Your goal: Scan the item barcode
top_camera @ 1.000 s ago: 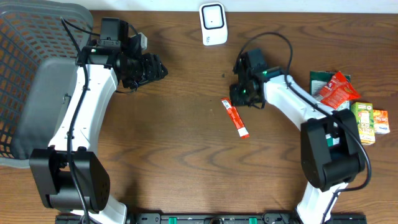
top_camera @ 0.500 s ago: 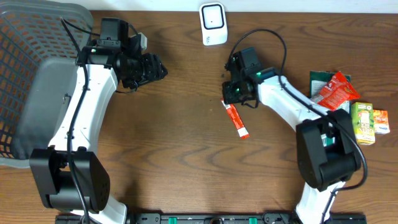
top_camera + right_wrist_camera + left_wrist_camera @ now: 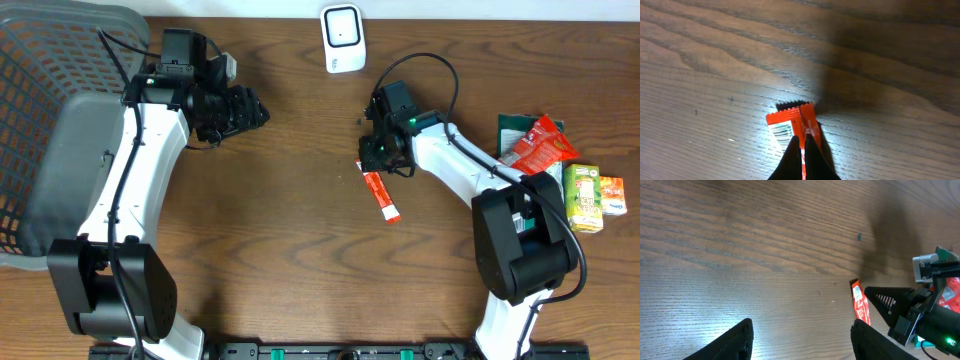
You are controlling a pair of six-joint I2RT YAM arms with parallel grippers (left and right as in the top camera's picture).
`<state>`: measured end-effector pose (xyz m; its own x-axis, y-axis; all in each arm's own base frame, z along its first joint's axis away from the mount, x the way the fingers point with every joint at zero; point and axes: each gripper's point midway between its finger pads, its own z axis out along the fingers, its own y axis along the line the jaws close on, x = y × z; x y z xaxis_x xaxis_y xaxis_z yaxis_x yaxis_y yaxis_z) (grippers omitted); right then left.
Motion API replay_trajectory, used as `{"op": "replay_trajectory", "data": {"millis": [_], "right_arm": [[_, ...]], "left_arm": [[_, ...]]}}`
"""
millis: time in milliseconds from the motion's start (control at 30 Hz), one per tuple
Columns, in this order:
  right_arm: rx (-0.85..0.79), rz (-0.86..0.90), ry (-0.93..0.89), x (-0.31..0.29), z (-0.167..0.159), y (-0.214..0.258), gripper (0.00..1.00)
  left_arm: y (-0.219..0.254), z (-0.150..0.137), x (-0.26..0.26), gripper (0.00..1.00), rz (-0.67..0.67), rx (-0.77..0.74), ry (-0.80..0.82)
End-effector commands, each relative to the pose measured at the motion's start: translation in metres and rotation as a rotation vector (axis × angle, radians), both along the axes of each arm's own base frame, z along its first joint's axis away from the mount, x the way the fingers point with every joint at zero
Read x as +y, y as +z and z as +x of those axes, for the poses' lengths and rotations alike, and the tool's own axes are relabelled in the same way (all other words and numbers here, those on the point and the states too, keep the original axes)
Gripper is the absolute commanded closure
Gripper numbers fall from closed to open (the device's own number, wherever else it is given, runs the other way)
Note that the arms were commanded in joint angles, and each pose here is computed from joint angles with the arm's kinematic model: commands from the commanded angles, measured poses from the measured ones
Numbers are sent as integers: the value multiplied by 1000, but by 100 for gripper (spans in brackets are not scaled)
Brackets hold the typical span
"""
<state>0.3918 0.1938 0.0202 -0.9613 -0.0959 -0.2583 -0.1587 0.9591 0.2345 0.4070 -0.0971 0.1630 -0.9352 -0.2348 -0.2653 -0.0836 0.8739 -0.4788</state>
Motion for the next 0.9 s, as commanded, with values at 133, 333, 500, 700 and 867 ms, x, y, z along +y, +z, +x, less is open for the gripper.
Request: {"op": "replay_trajectory", "data": {"millis": [133,333,500,700,867], "right_arm": [[20,-61,8,5,-11,-18,99],[36,-112,11,3,-13,-36,99],[43,-84,14,9,-13,-38,99],[-46,46,45,23,6,30,98],[-99,70,13,6,2,88,78]], "left_arm": [[-6,-4,1,36,12,15,-5],[-7,-4,1,36,13,15,-5],[-7,-4,1,37,13,15,-5],[-7,-4,2,37,14,14,-5],[-7,-4,2,36,14,15,-5]]}}
